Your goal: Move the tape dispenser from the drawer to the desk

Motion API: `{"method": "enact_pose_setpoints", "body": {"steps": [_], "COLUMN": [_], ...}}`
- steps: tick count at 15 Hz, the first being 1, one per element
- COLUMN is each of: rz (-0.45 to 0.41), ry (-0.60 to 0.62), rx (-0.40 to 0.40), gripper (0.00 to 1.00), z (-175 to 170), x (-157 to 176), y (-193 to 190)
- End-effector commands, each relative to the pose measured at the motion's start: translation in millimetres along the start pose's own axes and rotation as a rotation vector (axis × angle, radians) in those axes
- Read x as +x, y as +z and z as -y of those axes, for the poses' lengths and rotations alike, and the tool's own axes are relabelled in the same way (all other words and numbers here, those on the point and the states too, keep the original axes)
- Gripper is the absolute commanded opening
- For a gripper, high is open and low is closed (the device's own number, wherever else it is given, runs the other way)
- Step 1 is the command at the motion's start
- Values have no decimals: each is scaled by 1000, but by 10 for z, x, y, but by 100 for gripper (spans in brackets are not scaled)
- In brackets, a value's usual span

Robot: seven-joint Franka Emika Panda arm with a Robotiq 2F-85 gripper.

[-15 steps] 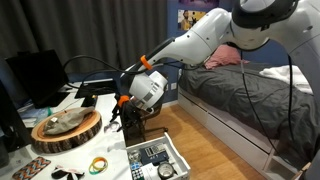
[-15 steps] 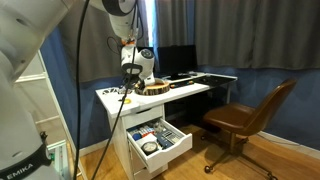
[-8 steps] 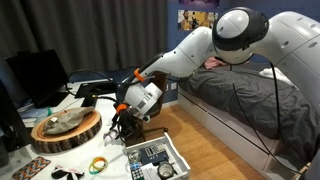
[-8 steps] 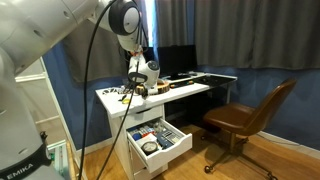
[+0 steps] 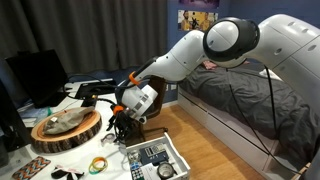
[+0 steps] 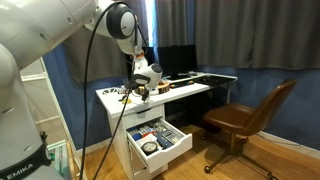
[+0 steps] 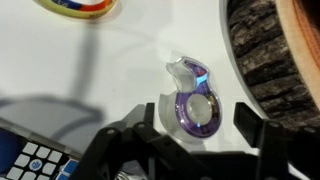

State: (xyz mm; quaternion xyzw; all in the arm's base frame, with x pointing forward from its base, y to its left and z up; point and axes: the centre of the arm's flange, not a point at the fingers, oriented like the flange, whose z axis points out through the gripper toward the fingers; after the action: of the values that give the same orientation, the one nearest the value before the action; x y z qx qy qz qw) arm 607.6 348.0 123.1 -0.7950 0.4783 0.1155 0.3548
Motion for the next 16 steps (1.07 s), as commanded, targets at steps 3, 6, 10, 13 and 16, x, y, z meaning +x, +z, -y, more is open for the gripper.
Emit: {"method": "enact_pose_setpoints", "body": {"steps": [3, 6, 10, 13, 16], "rz": [-72, -101, -189, -266, -341], "ry": [-168, -299, -441, -573, -697], "rx": [-4, -96, -210, -283, -373], "gripper": [100, 100, 100, 100, 100], "z": [110, 0, -214, -348, -494], "x": [-292, -517, -794, -969, -1104], "y": [-193, -478, -1000, -1446, -1831]}}
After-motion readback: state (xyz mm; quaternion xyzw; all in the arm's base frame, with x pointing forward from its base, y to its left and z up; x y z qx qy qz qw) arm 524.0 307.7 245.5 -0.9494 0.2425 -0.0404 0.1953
